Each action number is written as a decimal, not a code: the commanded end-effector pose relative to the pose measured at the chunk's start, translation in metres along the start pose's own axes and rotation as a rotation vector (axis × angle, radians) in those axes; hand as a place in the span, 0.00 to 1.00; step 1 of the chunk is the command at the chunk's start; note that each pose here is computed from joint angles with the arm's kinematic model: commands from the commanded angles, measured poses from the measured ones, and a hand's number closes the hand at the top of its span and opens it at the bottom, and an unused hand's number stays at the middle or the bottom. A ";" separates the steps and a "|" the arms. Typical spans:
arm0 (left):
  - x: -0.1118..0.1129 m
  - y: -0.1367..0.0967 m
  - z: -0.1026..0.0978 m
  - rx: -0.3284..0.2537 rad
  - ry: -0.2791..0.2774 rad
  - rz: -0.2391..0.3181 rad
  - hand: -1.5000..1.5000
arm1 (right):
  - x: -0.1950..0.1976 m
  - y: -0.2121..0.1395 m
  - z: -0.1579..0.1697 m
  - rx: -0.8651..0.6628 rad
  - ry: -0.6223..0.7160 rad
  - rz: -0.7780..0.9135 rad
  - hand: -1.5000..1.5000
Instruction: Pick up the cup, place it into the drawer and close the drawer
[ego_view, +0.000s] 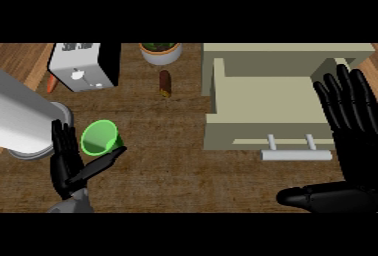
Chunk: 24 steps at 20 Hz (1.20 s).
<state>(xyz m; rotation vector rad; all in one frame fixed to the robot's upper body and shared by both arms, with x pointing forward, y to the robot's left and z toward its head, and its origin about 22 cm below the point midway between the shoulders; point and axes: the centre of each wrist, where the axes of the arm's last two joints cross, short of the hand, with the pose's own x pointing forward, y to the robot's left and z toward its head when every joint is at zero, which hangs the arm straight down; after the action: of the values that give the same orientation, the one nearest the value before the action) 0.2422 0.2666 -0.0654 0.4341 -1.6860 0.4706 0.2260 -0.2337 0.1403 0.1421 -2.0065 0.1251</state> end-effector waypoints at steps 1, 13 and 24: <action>-0.020 0.009 0.016 0.022 -0.004 0.007 0.00 | -0.003 0.008 0.005 0.003 -0.002 -0.006 0.00; -0.041 0.020 -0.018 0.056 0.013 -0.008 0.00 | 0.007 -0.003 0.009 0.016 0.028 0.007 0.00; -0.075 0.022 0.006 0.007 0.001 0.027 0.00 | -0.007 -0.004 0.006 0.014 0.012 -0.004 0.00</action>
<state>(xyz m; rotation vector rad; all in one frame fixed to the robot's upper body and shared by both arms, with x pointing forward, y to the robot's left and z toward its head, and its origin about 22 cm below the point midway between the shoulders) 0.2424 0.2849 -0.1335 0.4280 -1.6800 0.4927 0.2240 -0.2285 0.1399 0.1583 -1.9968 0.1367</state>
